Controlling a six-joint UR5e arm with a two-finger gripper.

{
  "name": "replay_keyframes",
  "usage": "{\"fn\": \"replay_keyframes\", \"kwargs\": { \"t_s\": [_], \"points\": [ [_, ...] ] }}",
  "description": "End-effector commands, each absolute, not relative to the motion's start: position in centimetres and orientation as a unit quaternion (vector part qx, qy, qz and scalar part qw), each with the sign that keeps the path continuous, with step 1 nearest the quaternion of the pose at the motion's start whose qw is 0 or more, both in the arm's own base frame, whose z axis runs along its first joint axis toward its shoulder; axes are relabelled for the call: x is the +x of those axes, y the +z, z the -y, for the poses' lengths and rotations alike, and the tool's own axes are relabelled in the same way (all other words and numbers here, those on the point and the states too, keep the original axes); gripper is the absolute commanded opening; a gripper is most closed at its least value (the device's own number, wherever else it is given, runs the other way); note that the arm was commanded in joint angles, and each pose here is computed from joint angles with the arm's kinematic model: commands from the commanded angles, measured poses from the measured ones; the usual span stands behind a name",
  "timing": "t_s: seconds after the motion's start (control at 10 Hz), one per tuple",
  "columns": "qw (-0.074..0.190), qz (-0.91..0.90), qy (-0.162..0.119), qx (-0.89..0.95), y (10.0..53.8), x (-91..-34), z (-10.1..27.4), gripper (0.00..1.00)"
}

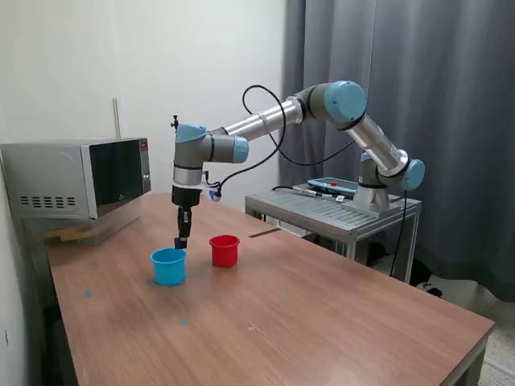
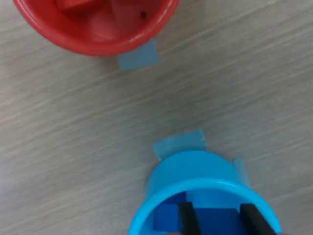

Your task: Place red objects in the red bin, and blue objects in the blue bin.

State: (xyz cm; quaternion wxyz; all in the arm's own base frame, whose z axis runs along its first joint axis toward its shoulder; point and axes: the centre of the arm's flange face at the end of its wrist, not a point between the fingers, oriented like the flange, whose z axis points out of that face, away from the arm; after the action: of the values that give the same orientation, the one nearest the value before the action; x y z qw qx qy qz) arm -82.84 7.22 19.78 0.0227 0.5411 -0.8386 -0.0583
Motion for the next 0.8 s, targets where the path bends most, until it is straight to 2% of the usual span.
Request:
{"fn": "replay_keyframes", "kwargs": {
  "t_s": [0.0,0.7],
  "points": [
    [0.024,0.837,-0.059,0.543,19.5,-83.2,-7.7,0.0],
    [0.029,0.802,-0.064,0.593,18.2,-84.7,-8.2,0.0]
  ]
}}
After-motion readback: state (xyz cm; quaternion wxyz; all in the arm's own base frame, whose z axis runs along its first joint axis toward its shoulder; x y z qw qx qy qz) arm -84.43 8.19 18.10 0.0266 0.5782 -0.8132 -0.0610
